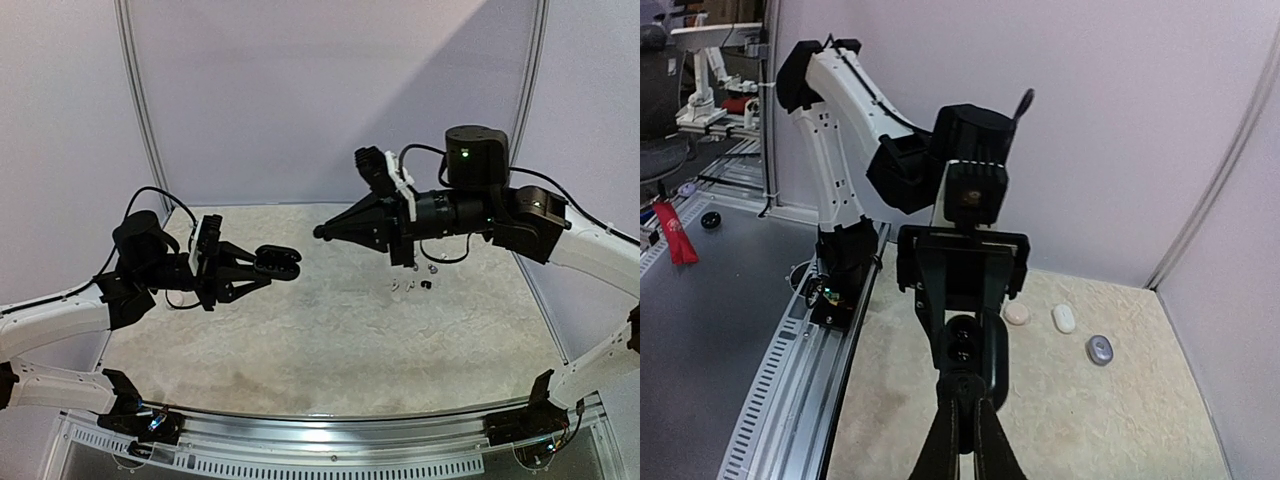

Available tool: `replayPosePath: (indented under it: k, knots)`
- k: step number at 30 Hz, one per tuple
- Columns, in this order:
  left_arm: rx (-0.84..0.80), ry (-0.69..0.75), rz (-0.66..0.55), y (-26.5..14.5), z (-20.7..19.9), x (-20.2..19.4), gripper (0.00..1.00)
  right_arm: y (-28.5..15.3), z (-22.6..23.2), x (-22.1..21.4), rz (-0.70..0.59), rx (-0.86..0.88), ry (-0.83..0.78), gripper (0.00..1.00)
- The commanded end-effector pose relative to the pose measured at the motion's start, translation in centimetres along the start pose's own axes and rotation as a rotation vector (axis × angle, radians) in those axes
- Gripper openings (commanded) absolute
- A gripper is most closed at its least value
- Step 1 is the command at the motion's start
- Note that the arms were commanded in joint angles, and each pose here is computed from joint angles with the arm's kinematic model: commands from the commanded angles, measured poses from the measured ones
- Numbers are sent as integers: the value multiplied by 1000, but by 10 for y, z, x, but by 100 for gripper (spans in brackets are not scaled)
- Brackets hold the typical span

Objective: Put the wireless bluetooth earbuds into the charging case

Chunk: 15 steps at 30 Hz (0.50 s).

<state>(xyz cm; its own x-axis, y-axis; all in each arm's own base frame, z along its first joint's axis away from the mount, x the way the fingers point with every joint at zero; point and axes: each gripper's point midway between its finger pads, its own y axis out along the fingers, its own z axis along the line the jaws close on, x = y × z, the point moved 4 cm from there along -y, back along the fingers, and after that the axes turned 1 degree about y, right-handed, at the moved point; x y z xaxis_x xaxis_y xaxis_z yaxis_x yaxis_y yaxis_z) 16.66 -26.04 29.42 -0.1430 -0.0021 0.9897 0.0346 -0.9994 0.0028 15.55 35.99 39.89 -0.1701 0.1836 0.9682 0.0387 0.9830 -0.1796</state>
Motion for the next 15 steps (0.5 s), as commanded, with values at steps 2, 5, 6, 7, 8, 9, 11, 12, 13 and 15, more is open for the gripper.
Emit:
replayPosePath:
  k: [2, 5, 6, 7, 8, 9, 11, 12, 13, 15]
  knots:
    - [-26, 22, -7, 5, -5, 7, 0, 37, 7, -14, 83, 61, -115, 0]
    - [-11, 5, 0, 5, -3, 5, 0, 48, 7, -19, 110, 78, -139, 0]
    - [-8, 0, 1, 5, -3, 5, 0, 51, 7, -22, 120, 80, -140, 0]
    - [-7, 1, 0, 5, -3, 6, 0, 54, 5, -26, 130, 78, -138, 0]
    - [-5, 1, 0, 5, -3, 6, 0, 56, 5, -28, 139, 77, -139, 0]
    - [-4, -1, 1, 5, -3, 5, 0, 57, 4, -30, 145, 77, -141, 0]
    - [6, -5, 4, 5, -1, 5, 0, 59, 3, -34, 162, 74, -139, 0]
    - [10, -6, 4, 5, -1, 5, 0, 60, 3, -36, 168, 77, -137, 0]
    - [13, -9, 5, 5, 0, 5, 0, 61, 3, -37, 174, 79, -136, 0]
    - [20, -12, 5, 5, 1, 5, 0, 65, 2, -41, 187, 76, -134, 0]
